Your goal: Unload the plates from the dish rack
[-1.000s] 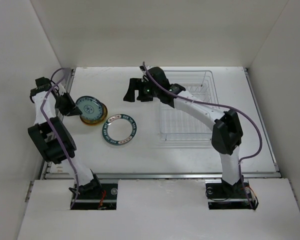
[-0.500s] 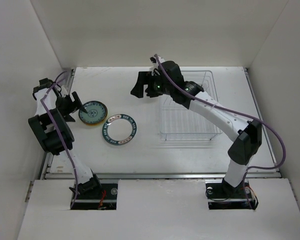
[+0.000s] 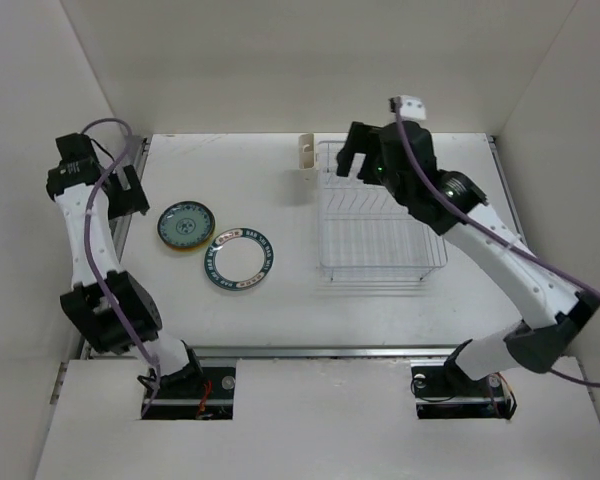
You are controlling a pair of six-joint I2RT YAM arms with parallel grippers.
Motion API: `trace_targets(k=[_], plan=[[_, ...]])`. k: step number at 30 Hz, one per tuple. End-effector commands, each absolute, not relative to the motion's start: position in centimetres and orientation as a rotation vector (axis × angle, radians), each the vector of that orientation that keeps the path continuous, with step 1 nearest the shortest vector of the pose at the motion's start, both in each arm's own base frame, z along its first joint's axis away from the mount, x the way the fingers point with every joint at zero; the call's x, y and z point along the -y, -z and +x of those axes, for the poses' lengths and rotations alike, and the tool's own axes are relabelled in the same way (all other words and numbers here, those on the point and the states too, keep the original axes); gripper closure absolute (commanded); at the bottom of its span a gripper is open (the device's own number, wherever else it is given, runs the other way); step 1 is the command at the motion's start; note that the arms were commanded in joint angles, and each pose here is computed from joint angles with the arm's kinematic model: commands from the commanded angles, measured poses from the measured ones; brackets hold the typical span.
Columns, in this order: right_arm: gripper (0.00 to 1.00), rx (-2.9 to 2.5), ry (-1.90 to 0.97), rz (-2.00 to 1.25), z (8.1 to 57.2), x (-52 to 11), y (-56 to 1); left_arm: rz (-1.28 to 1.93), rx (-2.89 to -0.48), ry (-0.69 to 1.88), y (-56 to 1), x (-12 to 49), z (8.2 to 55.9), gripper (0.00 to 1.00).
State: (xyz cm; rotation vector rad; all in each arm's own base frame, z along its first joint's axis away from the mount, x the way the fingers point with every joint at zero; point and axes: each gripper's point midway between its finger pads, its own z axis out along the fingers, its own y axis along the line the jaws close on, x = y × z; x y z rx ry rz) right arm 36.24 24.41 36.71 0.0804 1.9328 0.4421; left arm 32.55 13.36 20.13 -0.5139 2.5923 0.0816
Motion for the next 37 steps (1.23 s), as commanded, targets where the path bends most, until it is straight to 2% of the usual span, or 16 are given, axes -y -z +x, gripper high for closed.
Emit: trace_targets(k=[1,5,11,19,37], plan=[[0.00,-1.798,-0.036,0.359,34.2,-13.7,-38.9,-0.765,-2.320,-0.601,-26.8,-19.3,28.3,0.01],[0.00,-1.665,0.157,0.517,30.6,-6.8,-40.4,-0.825,-2.159,-0.768,-29.9,-20.9,26.1,0.01],[0.00,-1.565,0.154,0.618,26.7,-2.5,-41.8,-0.817,-2.241,-0.792,-29.6,-20.4,24.6,0.01],[0.00,-1.529,0.061,0.635,24.4,-1.0,-42.7,-0.807,-2.259,-0.696,-28.6,-18.7,23.7,0.01],[0.00,-1.581,0.023,0.598,23.8,-1.4,-40.6,-0.762,-2.266,-0.608,-28.8,-17.2,23.5,0.01]])
